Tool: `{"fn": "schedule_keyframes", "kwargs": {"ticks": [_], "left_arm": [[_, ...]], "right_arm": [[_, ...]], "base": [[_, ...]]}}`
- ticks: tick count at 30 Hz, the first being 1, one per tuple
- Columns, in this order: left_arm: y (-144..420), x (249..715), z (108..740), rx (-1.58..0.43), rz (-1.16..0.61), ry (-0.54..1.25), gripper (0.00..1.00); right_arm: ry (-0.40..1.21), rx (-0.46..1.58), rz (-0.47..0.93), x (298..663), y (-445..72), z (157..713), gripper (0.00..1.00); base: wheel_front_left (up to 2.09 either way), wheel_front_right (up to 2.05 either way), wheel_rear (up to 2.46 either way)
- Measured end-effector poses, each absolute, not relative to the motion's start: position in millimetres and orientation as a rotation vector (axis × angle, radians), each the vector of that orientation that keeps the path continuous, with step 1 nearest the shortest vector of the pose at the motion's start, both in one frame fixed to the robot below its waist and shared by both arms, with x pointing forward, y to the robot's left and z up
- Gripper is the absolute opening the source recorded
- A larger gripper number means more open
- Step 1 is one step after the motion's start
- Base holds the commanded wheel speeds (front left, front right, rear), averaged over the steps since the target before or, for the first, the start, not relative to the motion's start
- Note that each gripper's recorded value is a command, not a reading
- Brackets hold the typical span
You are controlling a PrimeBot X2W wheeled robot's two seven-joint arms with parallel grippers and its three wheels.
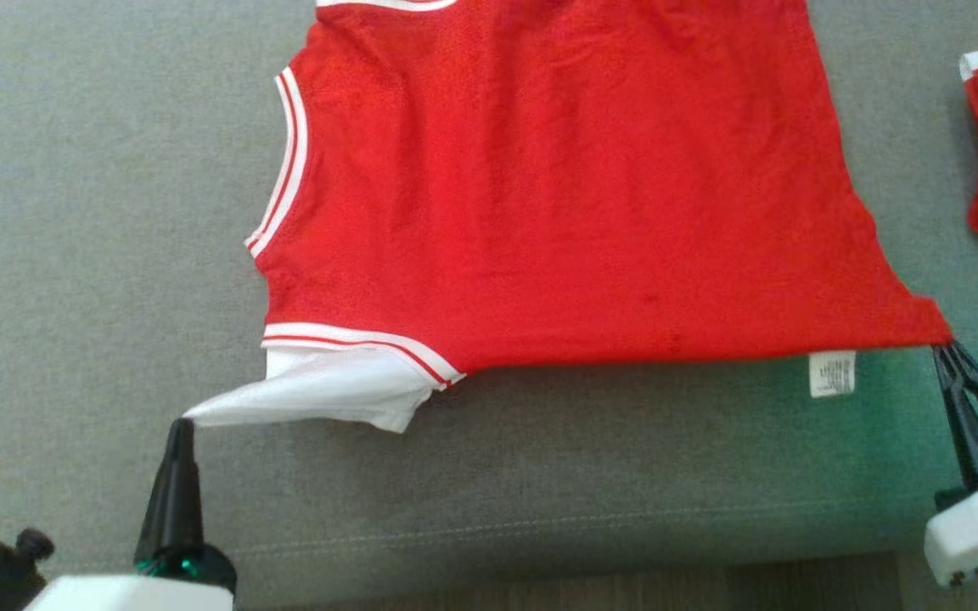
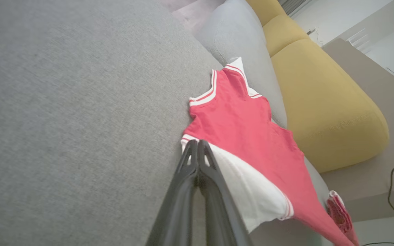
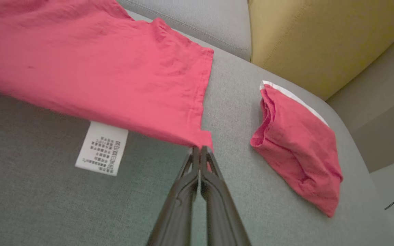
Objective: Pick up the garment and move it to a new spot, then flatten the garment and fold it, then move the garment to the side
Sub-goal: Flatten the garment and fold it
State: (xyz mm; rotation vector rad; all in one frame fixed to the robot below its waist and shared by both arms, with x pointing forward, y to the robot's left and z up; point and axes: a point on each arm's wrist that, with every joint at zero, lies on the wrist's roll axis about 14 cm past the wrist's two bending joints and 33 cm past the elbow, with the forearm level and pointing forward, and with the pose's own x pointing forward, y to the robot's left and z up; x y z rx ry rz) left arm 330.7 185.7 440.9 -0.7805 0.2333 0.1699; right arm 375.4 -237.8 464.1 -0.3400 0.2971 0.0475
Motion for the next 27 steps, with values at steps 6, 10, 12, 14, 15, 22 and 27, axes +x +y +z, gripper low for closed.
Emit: {"fn": "schedule_keyframes", "kwargs": {"ticks": [6,10,12,14,15,22,27], "left_arm": [[170.8,360.2,457.1,-0.824,0.117,0.226,0.0],[160.3,397.1,475.9,-0.827,0.046,0.162,0.0],[159.0,413.2,479.0,-0.813,0.023,0.139,0.0],[158.0,425.4,475.9,-0.807,0.008,0.134,0.0],[157.1,430.7,474.2,-0.805,-0.003,0.132,0.0],[156.5,474.3,465.3,-0.747,-0.033,0.098,0.0],[153.0,495.3,448.5,-0.733,-0.027,0.116,0.0]], "right_arm": [[0.277,-0.39,0.104,401.8,-225.0,468.2,0.0],[0.292,-0.375,0.133,429.9,-215.4,458.1,0.0],[0.301,-0.375,0.14,443.5,-213.6,452.4,0.0],[0.312,-0.359,0.138,456.1,-214.0,446.5,0.0],[0.311,-0.351,0.135,462.3,-214.5,444.8,0.0],[0.264,-0.344,0.141,506.8,-210.5,440.9,0.0],[0.244,-0.364,0.165,528.3,-203.1,433.3,0.0]], "base": [[0.0,0.0,0.0],[0.0,0.0,0.0],[0.0,0.0,0.0],[0.0,0.0,0.0],[0.0,0.0,0.0],[0.0,0.0,0.0],[0.0,0.0,0.0]]}}
